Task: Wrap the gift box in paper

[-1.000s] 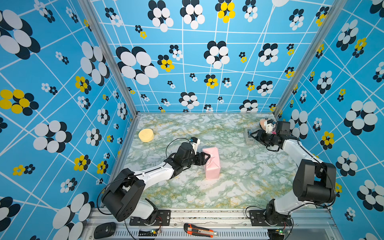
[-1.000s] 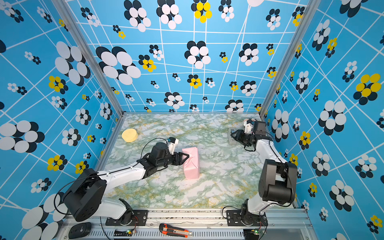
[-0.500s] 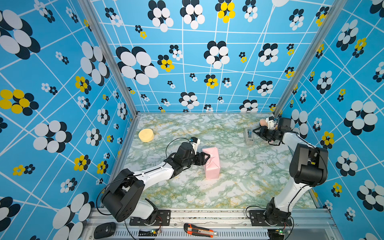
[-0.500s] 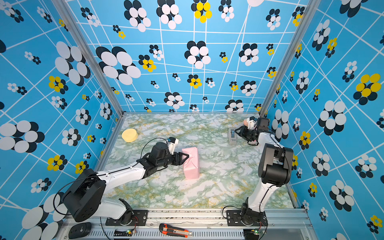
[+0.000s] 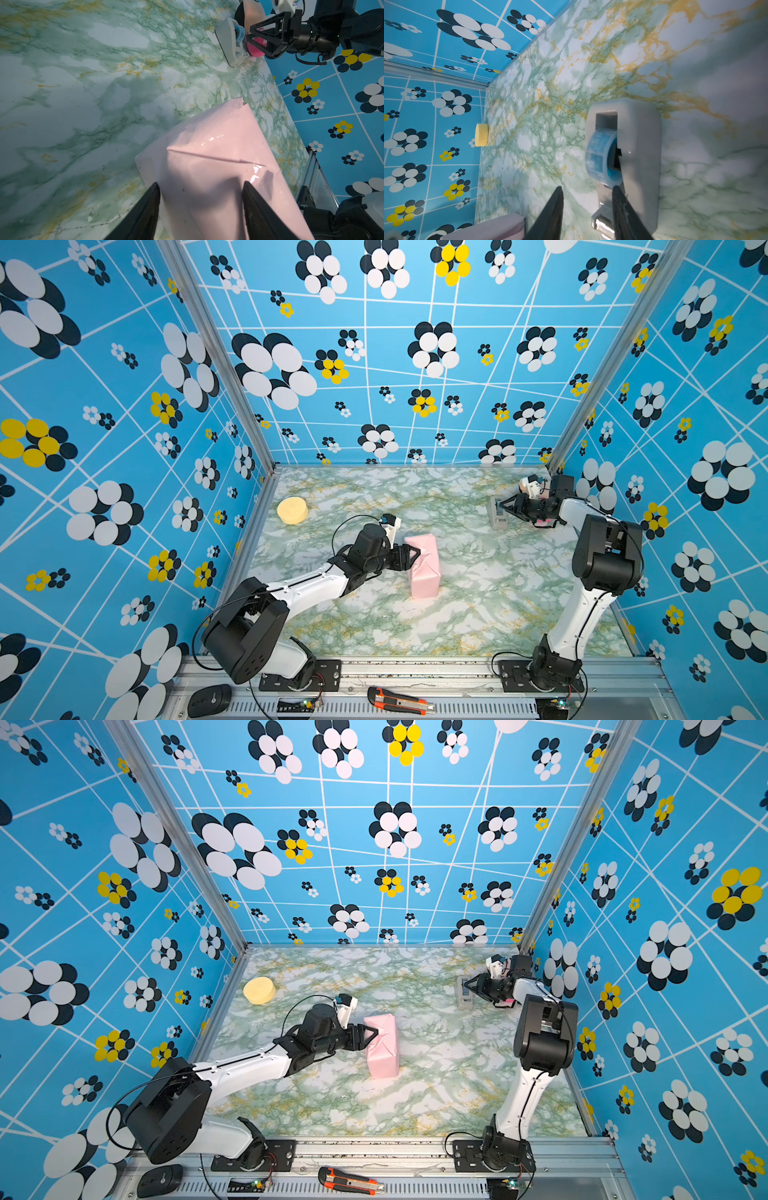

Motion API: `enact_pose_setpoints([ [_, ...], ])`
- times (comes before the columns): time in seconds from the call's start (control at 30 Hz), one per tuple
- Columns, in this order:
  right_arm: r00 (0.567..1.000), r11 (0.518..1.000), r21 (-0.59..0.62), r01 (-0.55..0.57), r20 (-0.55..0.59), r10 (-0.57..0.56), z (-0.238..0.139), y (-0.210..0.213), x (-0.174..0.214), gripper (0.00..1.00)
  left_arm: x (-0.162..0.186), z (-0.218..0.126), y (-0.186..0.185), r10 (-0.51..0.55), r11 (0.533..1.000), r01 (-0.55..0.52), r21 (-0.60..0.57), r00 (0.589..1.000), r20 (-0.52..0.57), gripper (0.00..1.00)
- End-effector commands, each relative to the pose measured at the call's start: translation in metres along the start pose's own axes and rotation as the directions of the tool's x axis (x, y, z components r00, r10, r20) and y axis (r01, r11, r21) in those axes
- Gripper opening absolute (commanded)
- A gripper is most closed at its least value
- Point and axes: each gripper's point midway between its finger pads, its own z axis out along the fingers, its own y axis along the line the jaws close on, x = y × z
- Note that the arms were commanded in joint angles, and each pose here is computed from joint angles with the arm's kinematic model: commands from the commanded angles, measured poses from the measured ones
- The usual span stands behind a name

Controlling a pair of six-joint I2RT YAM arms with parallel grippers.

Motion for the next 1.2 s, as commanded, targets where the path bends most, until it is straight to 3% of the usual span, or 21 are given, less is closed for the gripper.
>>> enact_pose_setpoints([
  [0.0, 1.0, 1.0, -0.023, 0.0, -0.03, -0.001, 0.003, 0.0, 0.003, 0.41, 0.045, 0.003, 0.04, -0.037, 0.988, 0.014, -0.153, 0.989, -0.146, 0.63],
  [0.63, 0.993, 0.998, -0.053, -0.022, -0.113, 0.016, 0.009, -0.003, 0.027, 0.4, 0.044, 0.005, 0.038, -0.036, 0.989, 0.015, -0.145, 0.989, -0.145, 0.63],
  [0.97, 0.998, 0.997, 0.079, 0.016, -0.07, -0.011, 0.003, -0.018, 0.013, 0.45, 0.042, 0.004, 0.037, -0.029, 0.989, 0.007, -0.147, 0.989, -0.143, 0.63],
  [1.17, 0.994, 1.0, 0.029, 0.008, -0.11, -0.005, 0.01, -0.016, 0.019, 0.45, 0.04, 0.005, 0.037, -0.027, 0.989, 0.006, -0.146, 0.99, -0.141, 0.63],
])
